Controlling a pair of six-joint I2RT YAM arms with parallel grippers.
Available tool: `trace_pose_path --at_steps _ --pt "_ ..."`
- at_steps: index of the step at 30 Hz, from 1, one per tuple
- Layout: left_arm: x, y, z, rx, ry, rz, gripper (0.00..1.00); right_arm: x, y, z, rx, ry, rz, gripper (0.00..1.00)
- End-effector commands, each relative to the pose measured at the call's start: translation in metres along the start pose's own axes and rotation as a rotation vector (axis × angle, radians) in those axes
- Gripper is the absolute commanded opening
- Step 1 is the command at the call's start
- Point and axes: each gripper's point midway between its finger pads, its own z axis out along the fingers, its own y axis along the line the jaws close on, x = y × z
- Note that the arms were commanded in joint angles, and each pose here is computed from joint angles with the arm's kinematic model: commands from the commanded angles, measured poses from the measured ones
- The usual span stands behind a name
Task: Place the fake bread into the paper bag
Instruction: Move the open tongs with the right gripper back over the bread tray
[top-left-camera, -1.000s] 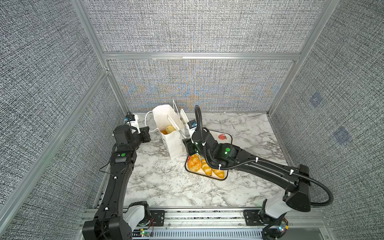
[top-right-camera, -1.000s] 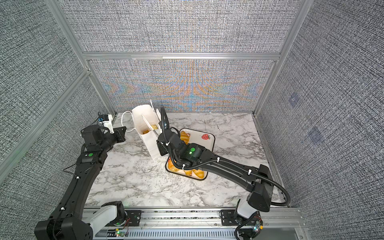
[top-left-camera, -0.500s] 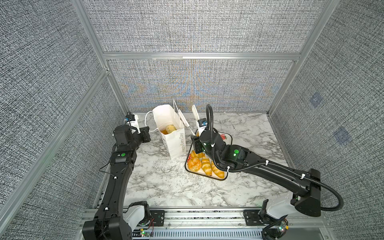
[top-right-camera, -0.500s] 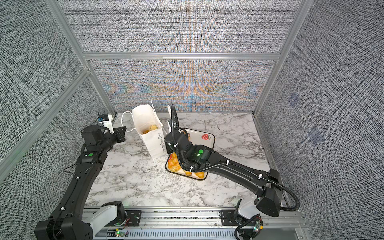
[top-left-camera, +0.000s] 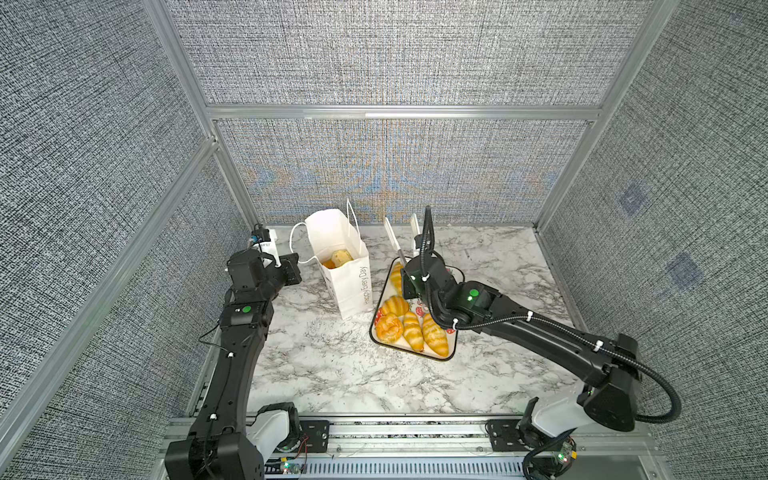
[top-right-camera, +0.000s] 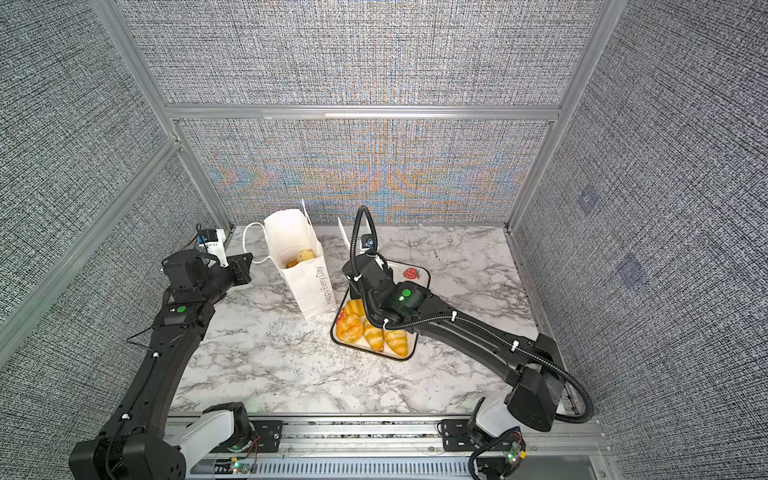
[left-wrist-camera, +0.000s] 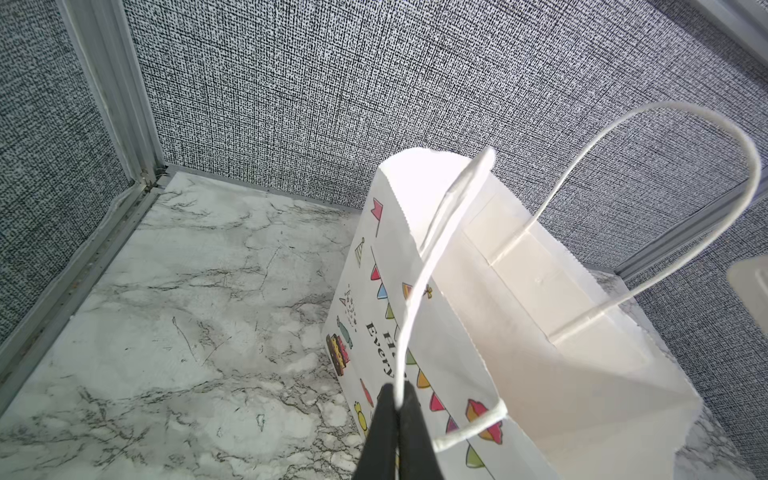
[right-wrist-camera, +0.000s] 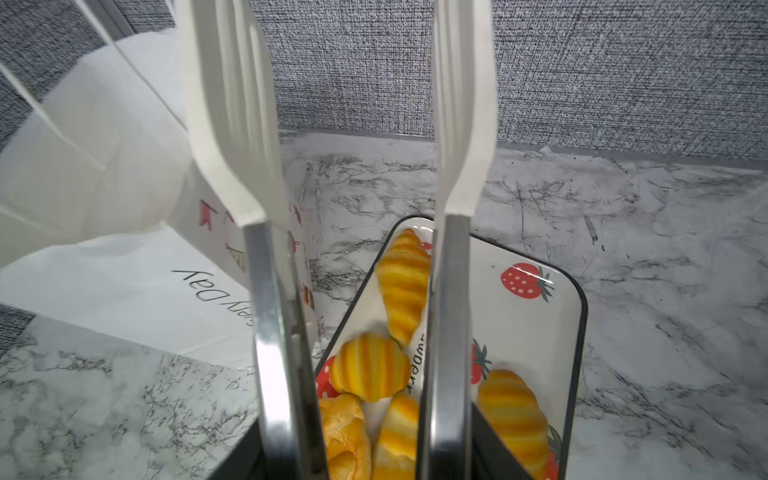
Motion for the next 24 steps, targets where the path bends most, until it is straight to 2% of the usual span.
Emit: trace_pose_path --at_steps 1,6,24 --pt "-0.003 -0.003 0.0 0.017 -0.014 0.006 0.0 0.007 -0.011 0.007 0.043 0.029 0.039 0.51" --pt "-0.003 -0.002 0.0 0.015 -0.013 0.005 0.0 0.021 -0.018 0.021 0.072 0.091 0.042 0.56" --pt "-0.003 -0.003 0.001 0.018 -0.012 0.003 0.0 0.075 -0.031 0.069 0.12 0.279 0.067 0.57"
